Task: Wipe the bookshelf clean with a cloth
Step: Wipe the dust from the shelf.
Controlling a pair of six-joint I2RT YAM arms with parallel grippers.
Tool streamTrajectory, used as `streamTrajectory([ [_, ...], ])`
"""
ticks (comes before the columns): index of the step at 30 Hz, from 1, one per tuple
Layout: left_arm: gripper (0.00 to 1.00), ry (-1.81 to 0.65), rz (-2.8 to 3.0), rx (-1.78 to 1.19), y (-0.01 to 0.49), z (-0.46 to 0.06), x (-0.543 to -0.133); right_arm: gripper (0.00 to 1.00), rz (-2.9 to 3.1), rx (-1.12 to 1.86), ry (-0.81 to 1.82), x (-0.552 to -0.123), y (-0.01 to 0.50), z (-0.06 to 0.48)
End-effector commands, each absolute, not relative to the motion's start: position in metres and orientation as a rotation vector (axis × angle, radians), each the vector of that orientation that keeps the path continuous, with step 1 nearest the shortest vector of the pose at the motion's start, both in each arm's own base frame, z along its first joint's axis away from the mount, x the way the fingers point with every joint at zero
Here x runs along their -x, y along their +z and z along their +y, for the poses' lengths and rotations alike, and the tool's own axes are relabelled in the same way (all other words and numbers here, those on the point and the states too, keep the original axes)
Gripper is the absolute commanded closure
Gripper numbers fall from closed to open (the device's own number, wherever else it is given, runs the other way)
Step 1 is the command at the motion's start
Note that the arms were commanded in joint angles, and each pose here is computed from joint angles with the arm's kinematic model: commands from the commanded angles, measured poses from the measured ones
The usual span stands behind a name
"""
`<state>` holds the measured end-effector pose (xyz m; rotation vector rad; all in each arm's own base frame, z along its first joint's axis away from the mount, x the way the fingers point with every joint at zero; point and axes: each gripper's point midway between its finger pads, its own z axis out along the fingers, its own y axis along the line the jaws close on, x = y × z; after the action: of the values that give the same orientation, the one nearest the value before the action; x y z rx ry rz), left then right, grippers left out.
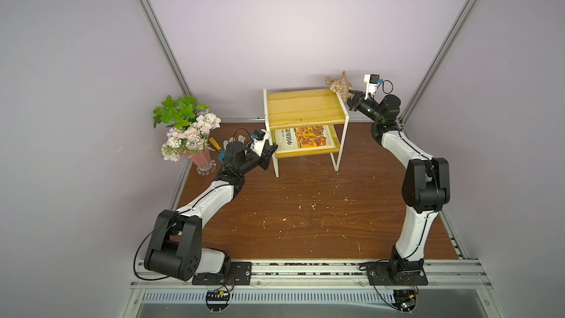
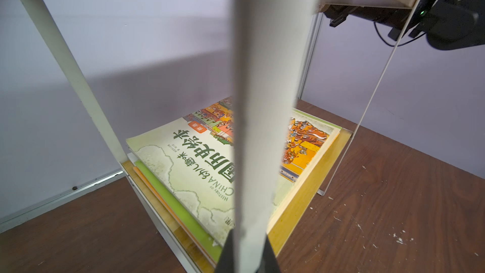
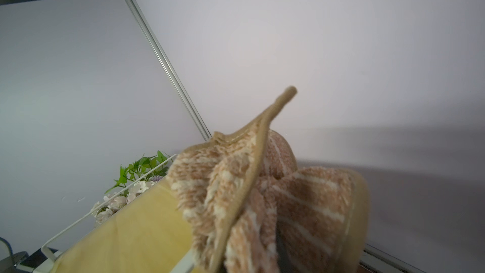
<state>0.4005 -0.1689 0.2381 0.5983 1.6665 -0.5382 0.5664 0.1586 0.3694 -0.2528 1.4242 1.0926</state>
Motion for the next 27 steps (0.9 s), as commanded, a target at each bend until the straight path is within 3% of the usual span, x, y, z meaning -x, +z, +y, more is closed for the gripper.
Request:
streamTrajectory([
  [1,1.0,-0.529,1.655,-0.556,0.25,-0.163,-0.405,1.0,1.313,0.366,1.176,-0.51,0.416,0.174],
  [9,1.0,-0.487,1.64,-0.592,0.253,-0.16,-0.403,1.0,1.363,0.618,1.123,-0.361,0.368,0.169],
  [12,1.0,-0.477,1.647,-0.601,0.255,-0.16,-0.405,1.0,1.422,0.593,0.916,-0.34,0.35,0.156],
  [18,1.0,-0.474,1.629,-0.617,0.263,-0.161,-0.404,1.0,1.438,0.372,0.406,-0.347,0.383,0.119],
  [22,1.0,-0.485,1.619,-0.625,0.267,-0.162,-0.4,1.0,1.427,0.411,0.276,-0.356,0.404,0.153],
  [27,1.0,-0.497,1.616,-0.62,0.267,-0.163,-0.401,1.0,1.543,0.526,0.212,-0.391,0.39,0.21],
])
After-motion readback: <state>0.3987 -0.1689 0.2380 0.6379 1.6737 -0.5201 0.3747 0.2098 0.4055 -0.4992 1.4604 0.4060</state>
